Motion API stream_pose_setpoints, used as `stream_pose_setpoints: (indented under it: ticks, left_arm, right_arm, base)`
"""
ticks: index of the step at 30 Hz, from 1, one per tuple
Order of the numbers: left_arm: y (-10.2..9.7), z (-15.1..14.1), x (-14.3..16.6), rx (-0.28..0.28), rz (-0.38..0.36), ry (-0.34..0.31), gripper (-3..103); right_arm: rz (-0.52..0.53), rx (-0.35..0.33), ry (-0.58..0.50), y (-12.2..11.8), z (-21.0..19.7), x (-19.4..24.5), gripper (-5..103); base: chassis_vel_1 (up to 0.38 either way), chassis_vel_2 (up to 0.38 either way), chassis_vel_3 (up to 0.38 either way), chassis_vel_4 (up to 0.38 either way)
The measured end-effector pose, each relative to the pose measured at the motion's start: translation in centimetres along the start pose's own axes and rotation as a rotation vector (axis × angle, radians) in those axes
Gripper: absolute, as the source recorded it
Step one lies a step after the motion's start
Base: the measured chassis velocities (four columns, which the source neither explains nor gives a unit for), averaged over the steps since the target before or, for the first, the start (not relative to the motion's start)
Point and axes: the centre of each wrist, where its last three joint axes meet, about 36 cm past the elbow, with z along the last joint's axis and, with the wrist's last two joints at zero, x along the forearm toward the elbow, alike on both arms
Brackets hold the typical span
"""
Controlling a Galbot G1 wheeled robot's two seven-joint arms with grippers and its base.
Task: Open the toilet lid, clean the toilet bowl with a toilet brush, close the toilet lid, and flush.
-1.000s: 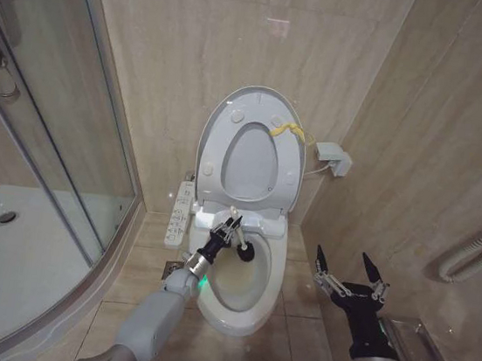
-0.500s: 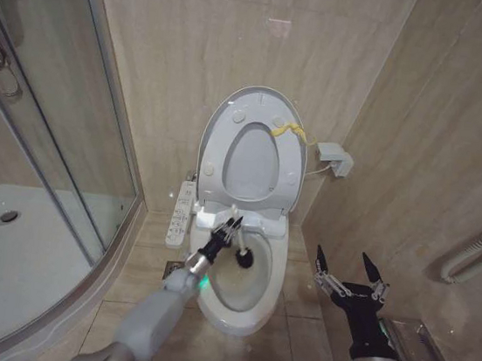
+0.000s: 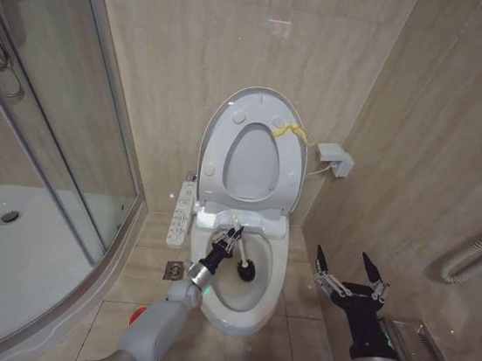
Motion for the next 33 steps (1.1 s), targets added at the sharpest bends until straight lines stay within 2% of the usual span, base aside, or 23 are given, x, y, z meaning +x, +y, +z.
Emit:
stream_pose_setpoints:
  ticks: [2, 8, 11, 14, 15, 18, 19, 21, 23, 24, 27, 28, 31, 32, 33]
  left_arm:
    - [0.1, -1.4, -0.3, -0.008, 0.003, -0.016, 16]
    - [0.0, -2.7, -1.4, 0.001, 0.001, -0.037, 16]
    - [-0.3, -2.7, -1.4, 0.016, 0.009, -0.02, 16]
    - [-0.2, -2.7, 1.8, 0.021, 0.024, 0.045, 16]
    - [-0.2, -2.7, 1.8, 0.021, 0.024, 0.045, 16]
    - [0.1, -4.2, 5.9, 0.005, 0.048, 0.098, 16]
    - [0.1, -4.2, 5.9, 0.005, 0.048, 0.098, 16]
    - [0.4, -5.3, 7.9, -0.014, 0.064, 0.12, 16]
    - [1.4, -7.0, 10.8, -0.063, 0.083, 0.149, 16]
    - [1.4, -7.0, 10.8, -0.063, 0.083, 0.149, 16]
    - [2.7, -9.9, 15.8, -0.12, 0.082, 0.186, 16]
    - [2.7, -9.9, 15.8, -0.12, 0.082, 0.186, 16]
    - [2.4, -11.0, 20.0, -0.126, 0.069, 0.221, 16]
    - [2.4, -11.0, 20.0, -0.126, 0.069, 0.221, 16]
    - [1.7, -11.0, 21.3, -0.109, 0.053, 0.226, 16]
  right_arm:
    - [0.0, 0.0, 0.0, 0.0, 0.0, 0.0, 100]
    - [0.0, 0.0, 0.0, 0.0, 0.0, 0.0, 100]
    - [0.0, 0.0, 0.0, 0.0, 0.0, 0.0, 100]
    - [0.0, 0.0, 0.0, 0.0, 0.0, 0.0, 100]
    - [0.0, 0.0, 0.0, 0.0, 0.0, 0.0, 100]
    - [0.0, 0.0, 0.0, 0.0, 0.0, 0.0, 100]
    - [0.0, 0.0, 0.0, 0.0, 0.0, 0.0, 100]
    - [0.0, 0.0, 0.0, 0.0, 0.0, 0.0, 100]
    - [0.0, 0.0, 0.0, 0.0, 0.0, 0.0, 100]
    - [0.0, 0.0, 0.0, 0.0, 0.0, 0.0, 100]
    - [0.0, 0.0, 0.0, 0.0, 0.0, 0.0, 100]
    - [0.0, 0.0, 0.0, 0.0, 0.0, 0.0, 100]
    - [0.0, 0.0, 0.0, 0.0, 0.0, 0.0, 100]
    - [0.0, 0.0, 0.0, 0.0, 0.0, 0.0, 100]
    - [0.0, 0.0, 0.0, 0.0, 0.0, 0.0, 100]
  base:
    - [0.0, 0.0, 0.0, 0.0]
    - [0.0, 0.0, 0.0, 0.0]
    - [0.0, 0.0, 0.0, 0.0]
    - [0.0, 0.0, 0.0, 0.0]
    - [0.0, 0.0, 0.0, 0.0]
    - [0.0, 0.0, 0.0, 0.0]
    - [0.0, 0.0, 0.0, 0.0]
    - [0.0, 0.0, 0.0, 0.0]
    - [0.0, 0.0, 0.0, 0.0]
    - [0.0, 0.0, 0.0, 0.0]
    - [0.0, 0.0, 0.0, 0.0]
    - [0.0, 0.0, 0.0, 0.0]
    - [0.0, 0.0, 0.0, 0.0]
    - [0.0, 0.0, 0.0, 0.0]
    - [0.0, 0.0, 0.0, 0.0]
